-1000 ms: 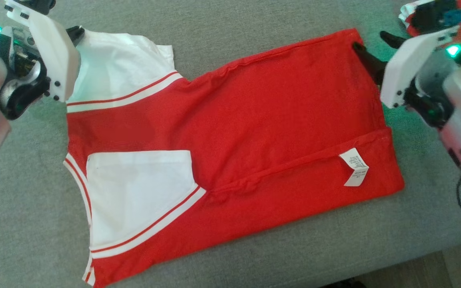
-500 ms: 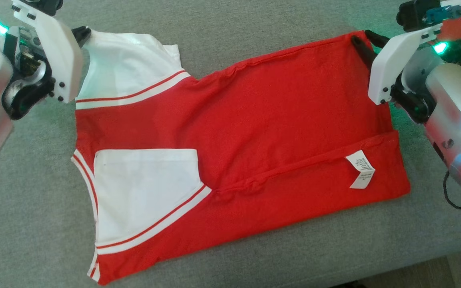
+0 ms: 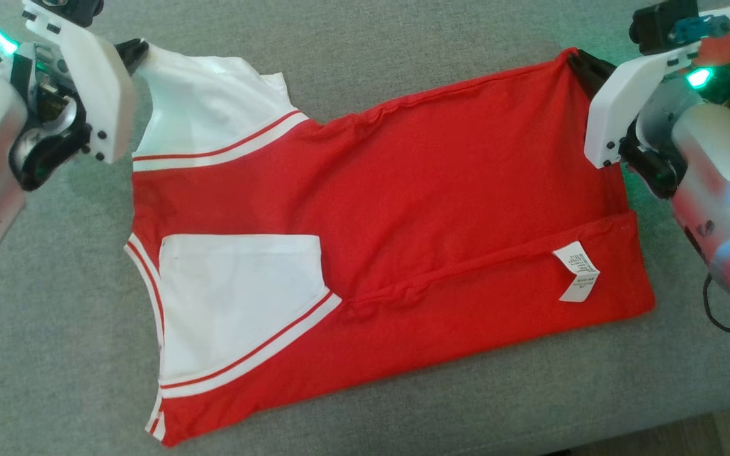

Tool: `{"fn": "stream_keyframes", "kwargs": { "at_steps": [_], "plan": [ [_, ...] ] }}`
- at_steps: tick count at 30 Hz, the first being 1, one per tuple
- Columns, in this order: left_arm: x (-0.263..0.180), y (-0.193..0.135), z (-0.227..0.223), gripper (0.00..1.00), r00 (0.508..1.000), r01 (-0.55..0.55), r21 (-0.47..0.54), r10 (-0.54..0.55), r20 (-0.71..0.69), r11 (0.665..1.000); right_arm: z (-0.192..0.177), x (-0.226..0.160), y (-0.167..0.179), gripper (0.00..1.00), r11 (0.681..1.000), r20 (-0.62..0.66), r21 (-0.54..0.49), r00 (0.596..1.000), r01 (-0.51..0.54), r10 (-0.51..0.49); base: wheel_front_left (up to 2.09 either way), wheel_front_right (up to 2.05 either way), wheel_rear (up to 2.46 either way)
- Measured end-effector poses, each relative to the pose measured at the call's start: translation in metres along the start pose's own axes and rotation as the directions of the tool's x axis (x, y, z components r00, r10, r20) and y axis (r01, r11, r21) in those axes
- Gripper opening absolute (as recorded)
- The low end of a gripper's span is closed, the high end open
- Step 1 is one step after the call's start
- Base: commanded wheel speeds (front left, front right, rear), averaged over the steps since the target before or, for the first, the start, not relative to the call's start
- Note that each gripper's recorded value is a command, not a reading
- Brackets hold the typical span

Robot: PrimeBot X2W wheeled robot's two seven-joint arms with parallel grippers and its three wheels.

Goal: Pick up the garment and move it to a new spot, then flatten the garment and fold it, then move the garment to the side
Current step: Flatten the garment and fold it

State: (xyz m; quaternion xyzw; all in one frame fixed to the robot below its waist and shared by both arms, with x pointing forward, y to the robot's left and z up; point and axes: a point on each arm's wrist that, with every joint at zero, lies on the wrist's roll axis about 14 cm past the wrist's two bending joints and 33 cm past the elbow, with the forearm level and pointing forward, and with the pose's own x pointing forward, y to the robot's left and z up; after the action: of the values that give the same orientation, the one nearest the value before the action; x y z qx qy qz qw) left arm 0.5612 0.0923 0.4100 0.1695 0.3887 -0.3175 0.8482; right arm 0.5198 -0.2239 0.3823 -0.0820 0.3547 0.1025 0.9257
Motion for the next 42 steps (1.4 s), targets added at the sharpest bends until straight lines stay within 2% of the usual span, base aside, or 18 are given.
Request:
{"fn": "stream_keyframes", "kwargs": {
  "at_steps": [4, 7, 13, 19, 22, 28, 35, 36, 42],
  "plan": [
    [-0.004, -0.002, 0.008, 0.0, 0.998, -0.003, 0.02, 0.002, 0.059, 1.0, 0.005, -0.002, -0.001, 0.0, 1.0, 0.03, -0.004, 1.0, 0.006, -0.006, 0.0, 0.0, 0.0],
    [-0.011, 0.0, 0.026, 0.0, 0.987, -0.023, 0.049, 0.015, 0.159, 0.999, 0.011, -0.004, -0.003, 0.0, 1.0, 0.067, 0.001, 0.998, 0.013, -0.013, 0.0, 0.0, 0.0],
    [-0.035, 0.011, 0.072, 0.0, 0.93, -0.098, 0.093, 0.058, 0.362, 0.991, 0.033, -0.012, -0.011, 0.0, 0.998, 0.171, 0.06, 0.985, 0.026, -0.035, 0.0, 0.0, 0.0],
    [-0.058, 0.008, 0.086, 0.0, 0.888, -0.125, 0.094, 0.07, 0.454, 0.988, 0.056, -0.03, -0.026, 0.0, 0.996, 0.275, 0.066, 0.959, 0.054, -0.071, 0.0, 0.0, 0.0],
    [-0.069, -0.001, 0.074, 0.0, 0.88, -0.109, 0.077, 0.06, 0.472, 0.991, 0.059, -0.039, -0.021, 0.0, 0.994, 0.321, 0.105, 0.945, 0.027, -0.06, 0.0, 0.0, 0.0],
    [-0.083, -0.011, 0.032, 0.0, 0.89, -0.09, 0.069, 0.049, 0.454, 0.994, 0.033, -0.051, -0.016, 0.0, 0.993, 0.318, 0.116, 0.947, 0.013, -0.049, 0.0, 0.0, 0.0],
    [-0.101, -0.033, 0.007, 0.0, 0.88, -0.075, 0.062, 0.037, 0.473, 0.995, 0.024, -0.062, -0.013, 0.0, 0.991, 0.344, 0.13, 0.938, -0.007, -0.039, 0.0, 0.0, 0.0],
    [-0.105, -0.044, -0.007, 0.0, 0.884, -0.062, 0.051, 0.031, 0.466, 0.997, 0.013, -0.065, -0.013, 0.0, 0.99, 0.336, 0.143, 0.941, -0.009, -0.04, 0.0, 0.0, 0.0],
    [-0.121, -0.059, -0.042, 0.0, 0.89, -0.076, 0.005, 0.065, 0.452, 0.997, -0.011, -0.07, -0.001, 0.0, 0.986, 0.316, 0.161, 0.949, -0.037, -0.016, 0.0, 0.0, 0.0]
  ]
}}
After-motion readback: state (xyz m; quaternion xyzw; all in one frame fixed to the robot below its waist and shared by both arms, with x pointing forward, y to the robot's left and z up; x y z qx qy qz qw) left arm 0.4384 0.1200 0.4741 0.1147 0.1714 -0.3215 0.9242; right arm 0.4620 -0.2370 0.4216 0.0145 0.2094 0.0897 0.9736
